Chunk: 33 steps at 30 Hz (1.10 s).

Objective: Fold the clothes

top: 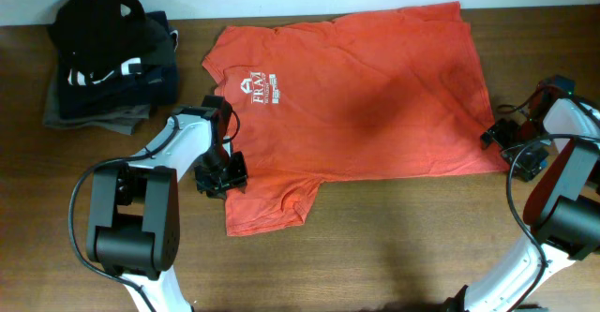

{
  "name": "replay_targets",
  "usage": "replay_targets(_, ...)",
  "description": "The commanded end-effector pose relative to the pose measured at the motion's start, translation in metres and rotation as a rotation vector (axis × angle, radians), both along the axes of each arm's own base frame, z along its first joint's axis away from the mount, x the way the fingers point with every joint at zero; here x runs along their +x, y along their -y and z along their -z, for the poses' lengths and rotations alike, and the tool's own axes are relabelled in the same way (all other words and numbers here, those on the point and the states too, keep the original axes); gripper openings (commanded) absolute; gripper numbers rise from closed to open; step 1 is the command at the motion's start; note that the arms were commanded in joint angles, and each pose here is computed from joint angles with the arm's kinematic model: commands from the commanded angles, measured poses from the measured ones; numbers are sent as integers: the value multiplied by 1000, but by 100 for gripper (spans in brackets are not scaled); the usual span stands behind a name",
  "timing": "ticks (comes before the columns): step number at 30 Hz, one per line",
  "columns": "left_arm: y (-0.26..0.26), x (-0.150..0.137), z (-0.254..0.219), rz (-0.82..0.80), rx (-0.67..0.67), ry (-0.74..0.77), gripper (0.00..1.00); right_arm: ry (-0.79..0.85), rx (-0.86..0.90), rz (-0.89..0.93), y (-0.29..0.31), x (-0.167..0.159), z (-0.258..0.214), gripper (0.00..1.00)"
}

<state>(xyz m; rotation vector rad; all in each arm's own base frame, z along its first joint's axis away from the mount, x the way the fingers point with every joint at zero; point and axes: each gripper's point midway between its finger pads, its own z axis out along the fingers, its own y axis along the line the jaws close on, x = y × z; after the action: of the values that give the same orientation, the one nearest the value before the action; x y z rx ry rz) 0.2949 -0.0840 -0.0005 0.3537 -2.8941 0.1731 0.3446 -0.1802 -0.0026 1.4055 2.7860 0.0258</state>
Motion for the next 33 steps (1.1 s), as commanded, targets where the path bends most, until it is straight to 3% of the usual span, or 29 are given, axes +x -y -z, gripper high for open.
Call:
replay_targets(1,2,-3,7,11,-9,-18,37,-39,22,0,-7,-9,16,80)
replay_targets(3,2,-3,7,10,-10,-16,30,-42,22,0,-7,-10,16,54)
replay_targets(4,2,-3,7,10,-10,-16,29,-45,21,3,-7,-10,16,47)
replay_targets(7,2,-4,7,10,-9,-18,20,-52,20,19,-7,-12,16,39)
replay_targets(11,1,-7,6,10,-7,-31,2,-74,6,38,-5,-17,16,19)
replay_targets(14,0,-11,4,-1,-1,-51,1,-96,16,50,-8,-22,15,4)
replay_targets(22,-3,-28,-20,-12,10,-92,1,-168,-16,132,-7,-40,4,4)
replay_targets(33,-2,-23,-75,-70,-8,48,1,-117,-113,165,-2,-58,-68,4)
